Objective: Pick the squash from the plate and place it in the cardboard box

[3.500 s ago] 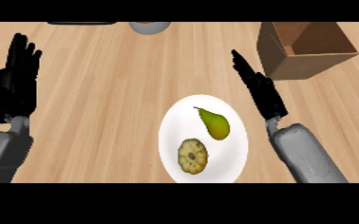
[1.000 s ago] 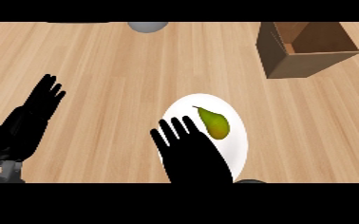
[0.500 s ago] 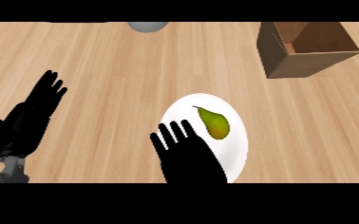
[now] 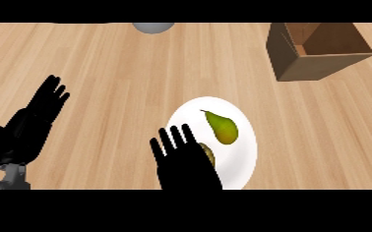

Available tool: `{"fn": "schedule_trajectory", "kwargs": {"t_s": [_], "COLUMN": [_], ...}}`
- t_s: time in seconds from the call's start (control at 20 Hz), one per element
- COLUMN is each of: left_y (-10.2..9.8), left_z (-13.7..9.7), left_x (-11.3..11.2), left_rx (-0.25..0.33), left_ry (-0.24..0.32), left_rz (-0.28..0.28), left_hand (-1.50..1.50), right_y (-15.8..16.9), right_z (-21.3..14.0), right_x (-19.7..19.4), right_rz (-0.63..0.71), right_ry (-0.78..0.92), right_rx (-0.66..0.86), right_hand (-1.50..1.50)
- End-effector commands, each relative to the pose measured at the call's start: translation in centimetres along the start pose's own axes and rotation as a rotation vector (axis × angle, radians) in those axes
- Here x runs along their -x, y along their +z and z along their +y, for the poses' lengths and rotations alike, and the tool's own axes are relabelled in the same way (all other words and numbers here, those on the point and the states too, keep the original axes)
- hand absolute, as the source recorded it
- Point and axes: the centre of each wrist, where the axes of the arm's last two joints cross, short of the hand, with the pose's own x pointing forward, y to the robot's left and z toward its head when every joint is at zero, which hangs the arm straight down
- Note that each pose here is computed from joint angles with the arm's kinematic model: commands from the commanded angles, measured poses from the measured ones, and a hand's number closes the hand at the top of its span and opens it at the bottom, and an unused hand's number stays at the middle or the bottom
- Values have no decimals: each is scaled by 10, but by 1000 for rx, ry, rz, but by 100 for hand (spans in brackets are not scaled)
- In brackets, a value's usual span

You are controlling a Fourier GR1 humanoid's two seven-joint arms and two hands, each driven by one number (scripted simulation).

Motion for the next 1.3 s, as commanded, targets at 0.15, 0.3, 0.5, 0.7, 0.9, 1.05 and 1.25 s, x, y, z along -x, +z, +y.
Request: {"fn": "schedule_trajectory", "kwargs": {"t_s": [0.15, 0.3, 0.5, 0.7, 0.9, 1.05, 1.25], "left_y": [-8, 3, -2, 3, 7, -1, 13], "left_z": [3, -12, 0, -11, 4, 15, 3], "left_x": [6, -5, 6, 3, 11, -13, -1], "left_rx": [4, 0, 9, -10, 14, 0, 12], "left_ry": [-2, 3, 22, 8, 13, 11, 2], "left_rz": [-3, 4, -2, -9, -13, -2, 3], "left_hand": [0, 0, 0, 0, 0, 0, 0], "right_y": [-9, -6, -23, -8, -35, -32, -24], "right_z": [-8, 9, 22, 25, 27, 21, 23], "right_x": [-8, -15, -19, -20, -8, 3, 5], "right_rz": [128, 152, 177, 171, 202, 201, 201], "right_ry": [62, 60, 78, 92, 90, 112, 121], "right_rx": [-19, -48, -60, -53, -70, -107, -135], "right_hand": [-150, -150, -150, -150, -150, -150, -150]}}
